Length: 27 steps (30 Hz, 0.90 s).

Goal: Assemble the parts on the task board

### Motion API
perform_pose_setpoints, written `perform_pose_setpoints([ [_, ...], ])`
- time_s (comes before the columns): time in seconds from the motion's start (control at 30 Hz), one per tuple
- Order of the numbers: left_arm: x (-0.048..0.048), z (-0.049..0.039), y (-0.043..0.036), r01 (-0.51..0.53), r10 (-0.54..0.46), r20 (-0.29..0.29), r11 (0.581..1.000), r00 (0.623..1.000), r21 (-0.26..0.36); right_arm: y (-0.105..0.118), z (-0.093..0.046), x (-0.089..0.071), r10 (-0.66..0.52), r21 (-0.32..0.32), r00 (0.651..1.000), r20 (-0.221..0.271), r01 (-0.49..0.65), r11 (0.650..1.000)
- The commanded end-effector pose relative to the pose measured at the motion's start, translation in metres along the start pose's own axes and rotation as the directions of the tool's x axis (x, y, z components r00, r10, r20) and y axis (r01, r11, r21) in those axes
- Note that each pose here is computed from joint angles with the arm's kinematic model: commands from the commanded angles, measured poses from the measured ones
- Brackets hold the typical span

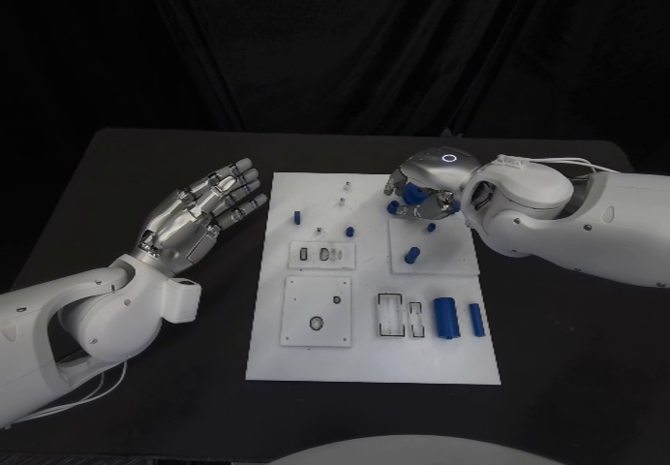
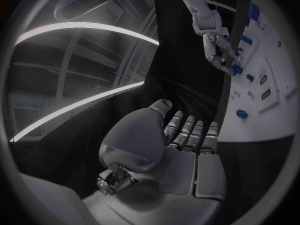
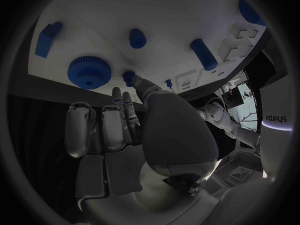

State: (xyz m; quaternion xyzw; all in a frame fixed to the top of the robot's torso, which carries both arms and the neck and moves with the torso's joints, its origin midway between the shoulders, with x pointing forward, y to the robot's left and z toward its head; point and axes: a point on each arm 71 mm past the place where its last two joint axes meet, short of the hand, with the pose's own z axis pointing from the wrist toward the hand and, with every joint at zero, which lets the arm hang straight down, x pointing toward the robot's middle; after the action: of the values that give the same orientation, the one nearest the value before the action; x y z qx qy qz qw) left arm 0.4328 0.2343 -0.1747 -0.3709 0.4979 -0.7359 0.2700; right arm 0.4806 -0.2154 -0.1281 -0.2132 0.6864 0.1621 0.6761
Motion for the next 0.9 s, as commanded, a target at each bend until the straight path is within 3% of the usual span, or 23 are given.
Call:
perform_pose_setpoints([
  [0.03, 0.0010, -0.0016, -0.0189, 0.017, -0.014, -0.016, 0.964, 1.000, 0.264, 0.001, 0.001, 0.000, -0.002, -0.008, 1.000, 0.023, 0.002, 1.000],
  [0.7, -0.0002, -0.0011, -0.0174, 0.020, -0.015, -0.019, 0.967, 1.000, 0.255, 0.005, 0.007, 0.011, -0.004, -0.020, 1.000, -0.014, 0.003, 1.000],
  [0.9, 0.0005, -0.0012, -0.0169, 0.024, -0.019, -0.023, 0.968, 1.000, 0.251, 0.006, 0.006, 0.010, 0.001, -0.025, 1.000, 0.004, -0.001, 1.000],
])
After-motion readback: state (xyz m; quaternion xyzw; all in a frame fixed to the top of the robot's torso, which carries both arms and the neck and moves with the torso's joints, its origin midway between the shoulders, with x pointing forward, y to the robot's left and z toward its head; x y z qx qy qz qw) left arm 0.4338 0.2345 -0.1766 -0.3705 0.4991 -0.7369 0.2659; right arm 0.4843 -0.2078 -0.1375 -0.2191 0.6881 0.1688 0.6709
